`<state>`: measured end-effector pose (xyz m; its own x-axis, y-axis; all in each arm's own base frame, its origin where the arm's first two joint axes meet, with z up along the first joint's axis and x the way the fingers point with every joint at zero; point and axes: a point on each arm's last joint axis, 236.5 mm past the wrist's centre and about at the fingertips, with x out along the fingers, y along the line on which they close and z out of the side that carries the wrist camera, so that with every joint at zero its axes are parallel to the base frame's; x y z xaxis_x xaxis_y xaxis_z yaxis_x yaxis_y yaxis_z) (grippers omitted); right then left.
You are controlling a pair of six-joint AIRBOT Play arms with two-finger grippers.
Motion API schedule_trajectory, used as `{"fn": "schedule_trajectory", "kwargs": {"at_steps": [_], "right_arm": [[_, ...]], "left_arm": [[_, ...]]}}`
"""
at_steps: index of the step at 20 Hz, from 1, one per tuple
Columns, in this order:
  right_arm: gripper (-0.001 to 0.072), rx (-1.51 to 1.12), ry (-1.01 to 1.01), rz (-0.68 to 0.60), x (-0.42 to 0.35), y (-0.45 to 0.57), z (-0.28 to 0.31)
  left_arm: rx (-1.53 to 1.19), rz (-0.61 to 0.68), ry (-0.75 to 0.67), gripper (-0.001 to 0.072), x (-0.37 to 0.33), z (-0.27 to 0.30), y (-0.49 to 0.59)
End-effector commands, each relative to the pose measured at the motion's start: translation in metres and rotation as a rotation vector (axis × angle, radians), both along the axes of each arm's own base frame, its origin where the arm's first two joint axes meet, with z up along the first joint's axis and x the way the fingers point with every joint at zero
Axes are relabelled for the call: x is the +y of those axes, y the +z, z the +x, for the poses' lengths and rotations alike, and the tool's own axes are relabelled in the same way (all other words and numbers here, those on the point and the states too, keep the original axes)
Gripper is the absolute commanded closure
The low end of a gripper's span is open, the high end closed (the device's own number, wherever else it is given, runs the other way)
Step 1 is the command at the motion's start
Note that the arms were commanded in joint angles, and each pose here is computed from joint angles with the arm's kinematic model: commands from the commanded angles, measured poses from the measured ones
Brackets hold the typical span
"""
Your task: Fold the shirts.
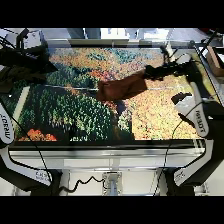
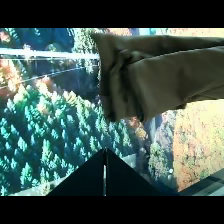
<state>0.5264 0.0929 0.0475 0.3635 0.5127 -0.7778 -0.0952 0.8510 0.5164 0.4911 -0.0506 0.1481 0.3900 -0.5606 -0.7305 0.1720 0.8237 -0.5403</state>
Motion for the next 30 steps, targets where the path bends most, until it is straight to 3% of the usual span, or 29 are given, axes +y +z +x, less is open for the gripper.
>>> {"fn": "schedule_trajectory", "kwargs": {"at_steps": [1, 8, 16, 23, 30], "right_arm": [[0.0687, 0.12, -0.12, -0.36, -0.123, 0.026, -0.06], [0.0688, 0.381, -0.311, -0.591, -0.237, 0.071, -0.177], [0.0688, 0.389, -0.597, -0.581, -0.315, 0.116, -0.26], [0.0687, 0.693, -0.511, -0.491, -0.294, 0.029, -0.308], [0.0687, 0.983, -0.423, -0.554, -0.289, -0.034, -0.376]], "left_arm": [[0.016, -0.029, -0.036, 0.0691, -0.013, -0.007, 0.002], [0.027, -0.028, -0.101, 0.0692, -0.04, -0.014, 0.001], [0.028, -0.028, -0.101, 0.0692, -0.04, -0.014, 0.001], [0.039, -0.028, -0.109, 0.0691, -0.041, -0.017, 0.0], [0.044, -0.028, -0.113, 0.0691, -0.041, -0.019, 0.0]]}}
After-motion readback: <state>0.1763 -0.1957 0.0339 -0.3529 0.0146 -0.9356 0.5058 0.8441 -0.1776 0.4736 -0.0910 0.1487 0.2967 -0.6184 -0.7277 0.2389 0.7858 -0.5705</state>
